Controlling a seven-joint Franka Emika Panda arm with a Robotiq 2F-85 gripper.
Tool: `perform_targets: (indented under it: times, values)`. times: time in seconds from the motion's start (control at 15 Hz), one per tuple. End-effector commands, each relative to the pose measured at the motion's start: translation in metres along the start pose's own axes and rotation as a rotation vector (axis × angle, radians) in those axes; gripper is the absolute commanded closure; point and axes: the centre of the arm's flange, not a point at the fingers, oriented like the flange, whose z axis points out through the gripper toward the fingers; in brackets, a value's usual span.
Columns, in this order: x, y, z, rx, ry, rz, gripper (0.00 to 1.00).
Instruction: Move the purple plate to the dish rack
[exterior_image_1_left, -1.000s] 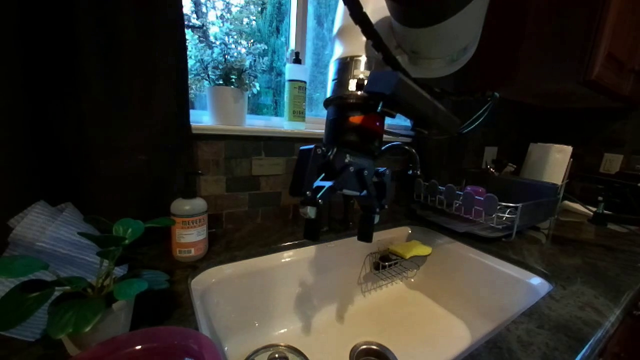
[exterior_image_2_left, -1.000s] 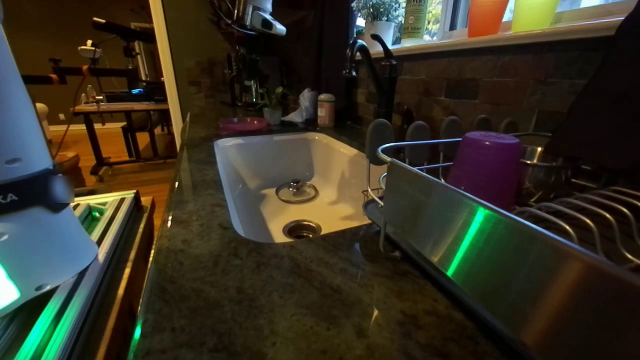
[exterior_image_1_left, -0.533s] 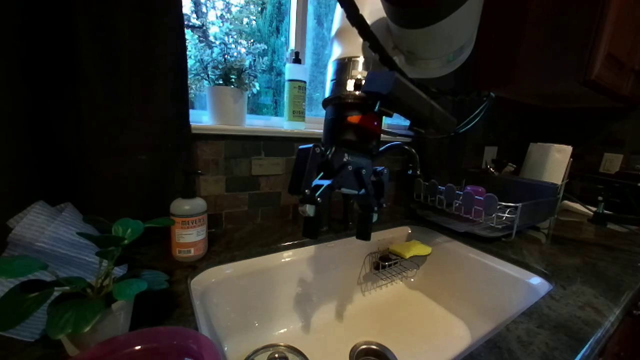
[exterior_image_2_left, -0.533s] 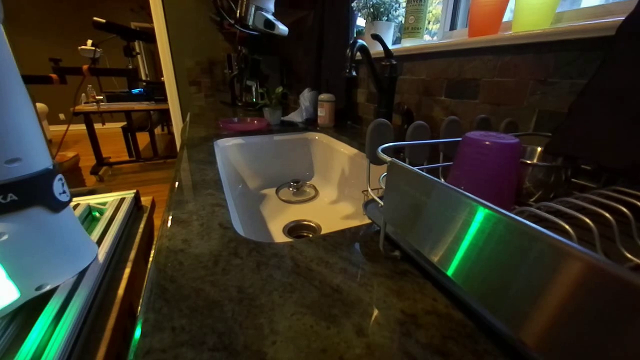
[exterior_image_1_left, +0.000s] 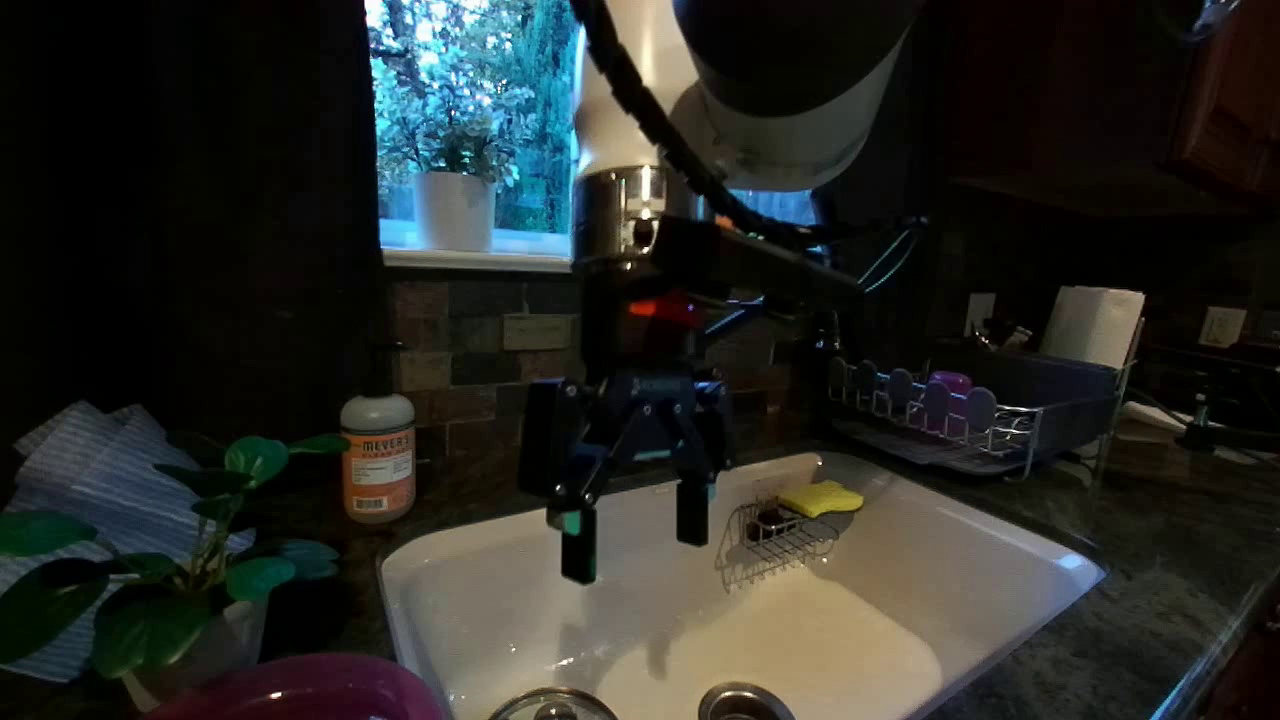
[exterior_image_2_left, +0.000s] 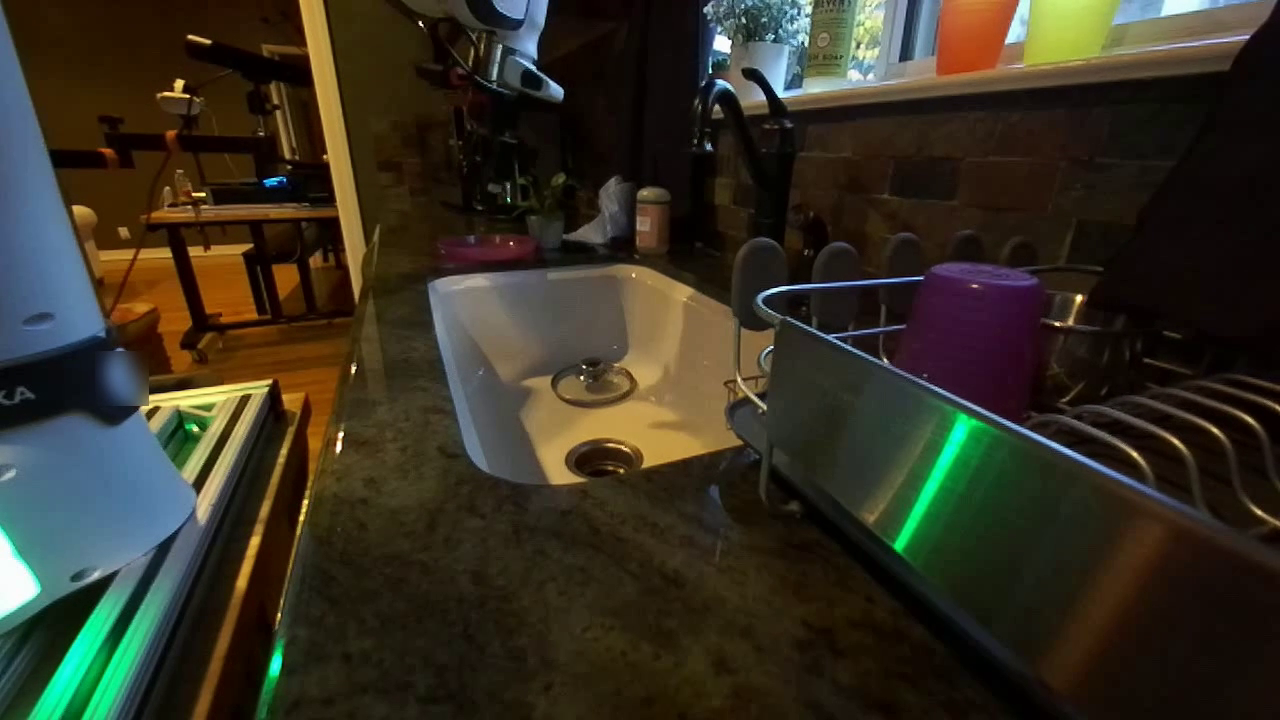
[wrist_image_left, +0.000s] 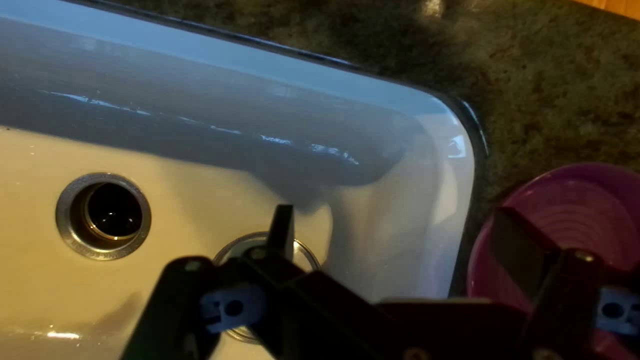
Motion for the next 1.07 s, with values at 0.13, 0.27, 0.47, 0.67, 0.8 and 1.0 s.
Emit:
perform_targets:
  times: [0.13,0.27,0.47,0.67,0.8,1.0]
  values:
    - [0.029,-0.057,0.034,-0.227,0.044,0.128,0.00]
    - [0.029,-0.068,0.039,-0.195,0.094,0.105,0.00]
    - [0.019,-0.060,0.037,-0.182,0.078,0.091,0.00]
    - [0.030,-0.064,0.044,-0.172,0.142,0.154,0.00]
    - [0.043,-0.068,0.053,-0.118,0.197,0.169,0.00]
    - [0.057,-0.078,0.062,-0.042,0.245,0.189,0.00]
